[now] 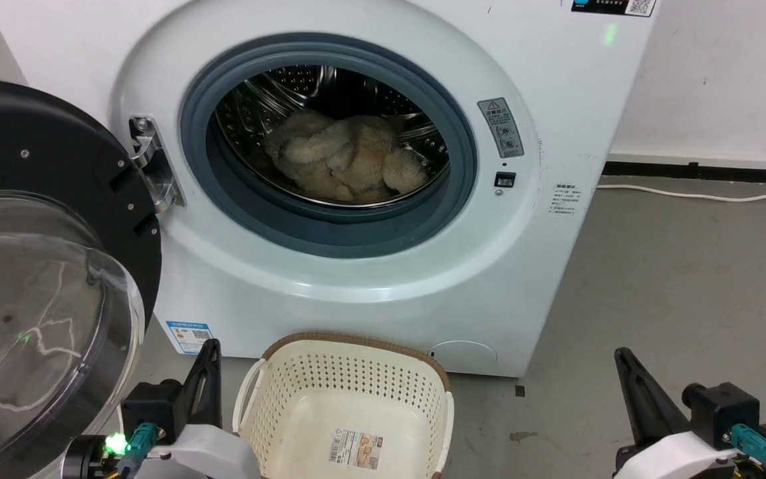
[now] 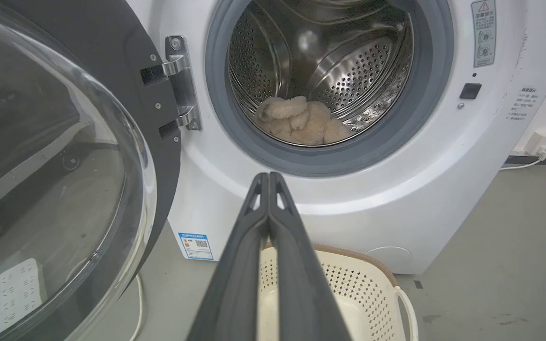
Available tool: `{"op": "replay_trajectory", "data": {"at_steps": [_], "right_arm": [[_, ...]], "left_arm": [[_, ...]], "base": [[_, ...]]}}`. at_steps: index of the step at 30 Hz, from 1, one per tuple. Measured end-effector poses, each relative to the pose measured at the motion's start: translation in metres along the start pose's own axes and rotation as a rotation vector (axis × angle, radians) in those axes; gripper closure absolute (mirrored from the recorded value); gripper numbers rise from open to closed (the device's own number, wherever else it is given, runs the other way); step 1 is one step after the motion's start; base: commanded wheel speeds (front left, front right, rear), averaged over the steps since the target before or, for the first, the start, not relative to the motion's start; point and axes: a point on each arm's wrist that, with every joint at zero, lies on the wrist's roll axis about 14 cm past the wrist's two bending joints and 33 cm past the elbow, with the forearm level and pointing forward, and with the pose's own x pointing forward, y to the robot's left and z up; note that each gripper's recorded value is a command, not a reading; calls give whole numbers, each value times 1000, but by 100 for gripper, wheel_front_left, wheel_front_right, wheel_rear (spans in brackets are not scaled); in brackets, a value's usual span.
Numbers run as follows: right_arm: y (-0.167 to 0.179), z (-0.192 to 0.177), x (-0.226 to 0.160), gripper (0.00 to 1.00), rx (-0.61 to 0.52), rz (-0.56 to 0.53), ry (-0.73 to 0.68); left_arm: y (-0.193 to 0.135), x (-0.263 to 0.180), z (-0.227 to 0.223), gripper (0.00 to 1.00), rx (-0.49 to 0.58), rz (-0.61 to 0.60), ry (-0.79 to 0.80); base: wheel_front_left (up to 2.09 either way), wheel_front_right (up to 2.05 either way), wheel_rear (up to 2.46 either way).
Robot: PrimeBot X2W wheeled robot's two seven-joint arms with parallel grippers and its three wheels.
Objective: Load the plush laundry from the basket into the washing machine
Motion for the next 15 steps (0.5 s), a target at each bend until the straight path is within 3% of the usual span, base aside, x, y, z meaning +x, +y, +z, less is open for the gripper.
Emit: {"op": "replay_trajectory", "data": {"at_steps": [15], "right_arm": [[-1,3,4,100,-36,-2,4]], "left_arm": [[-1,3,-1,100,28,6,12]], "base": [[0,0,0]]}}
